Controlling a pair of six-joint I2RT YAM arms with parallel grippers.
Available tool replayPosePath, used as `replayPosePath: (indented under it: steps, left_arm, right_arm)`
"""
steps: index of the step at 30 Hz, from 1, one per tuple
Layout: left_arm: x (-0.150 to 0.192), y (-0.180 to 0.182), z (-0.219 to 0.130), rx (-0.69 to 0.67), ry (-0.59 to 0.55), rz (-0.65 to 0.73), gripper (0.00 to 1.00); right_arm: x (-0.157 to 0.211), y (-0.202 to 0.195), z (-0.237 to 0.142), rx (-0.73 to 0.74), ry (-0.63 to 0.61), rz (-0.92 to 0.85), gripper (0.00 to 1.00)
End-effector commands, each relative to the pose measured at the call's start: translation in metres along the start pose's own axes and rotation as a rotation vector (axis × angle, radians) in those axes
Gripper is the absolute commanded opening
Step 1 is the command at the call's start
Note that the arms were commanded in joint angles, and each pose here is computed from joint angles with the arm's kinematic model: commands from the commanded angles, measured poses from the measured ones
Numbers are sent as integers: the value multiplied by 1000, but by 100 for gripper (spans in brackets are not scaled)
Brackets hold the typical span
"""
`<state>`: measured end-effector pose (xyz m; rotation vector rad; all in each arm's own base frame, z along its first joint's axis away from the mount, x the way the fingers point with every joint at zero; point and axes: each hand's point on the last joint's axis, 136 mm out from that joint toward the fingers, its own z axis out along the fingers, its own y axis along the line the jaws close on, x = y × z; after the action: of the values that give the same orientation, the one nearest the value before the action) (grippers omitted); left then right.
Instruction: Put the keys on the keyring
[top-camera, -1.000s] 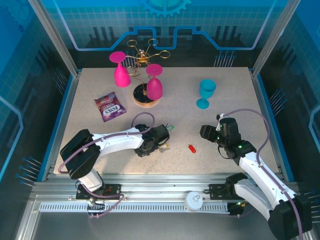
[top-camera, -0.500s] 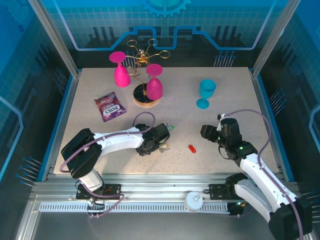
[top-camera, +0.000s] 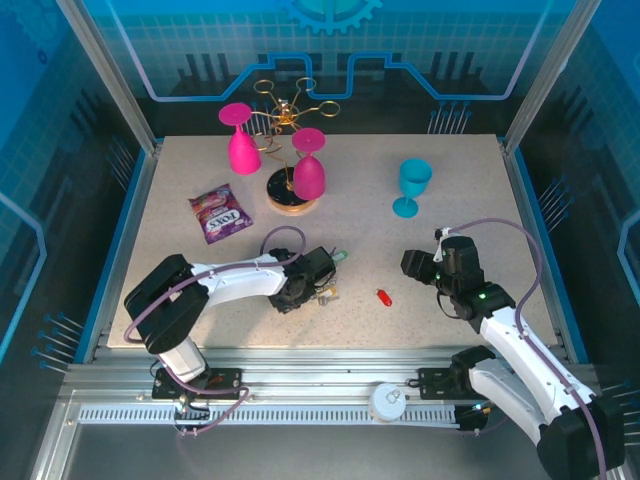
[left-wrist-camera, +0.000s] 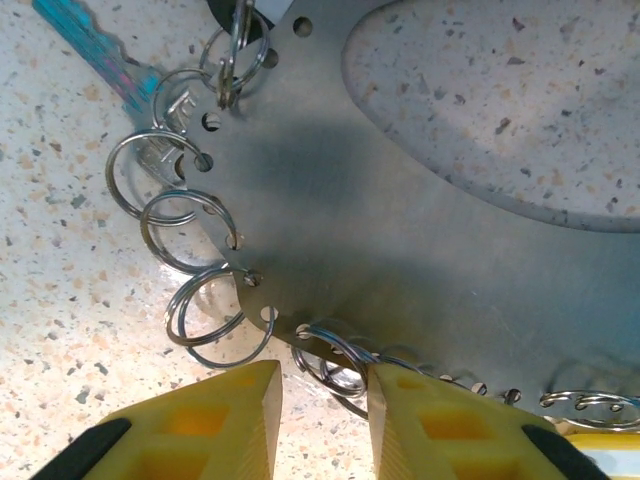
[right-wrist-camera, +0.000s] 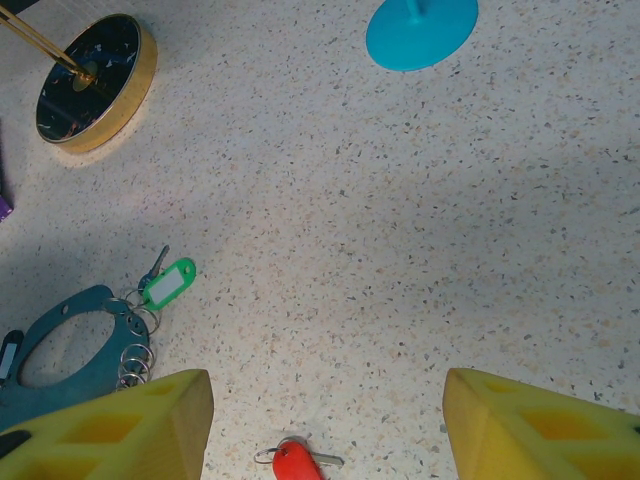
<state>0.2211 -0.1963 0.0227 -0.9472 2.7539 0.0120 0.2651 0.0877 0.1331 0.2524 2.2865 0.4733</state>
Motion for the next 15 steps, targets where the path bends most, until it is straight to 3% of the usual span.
replayPosePath:
  steps: [1,9,12,15]
  left_arm:
    - [9,16,20,-66,40,-30,31]
    - [14,19,37,-100,55,-17,32]
    - [12,19,40,-109,38,-7,47]
    - [10,16,42,-106,26,6,49]
  right_arm:
    - [7,-6,0,22,13,14,63]
    - [5,-4,0,14,14,13,63]
    - [5,-3,1,9,16,15,63]
    - [5,-2,1,6,20,15,63]
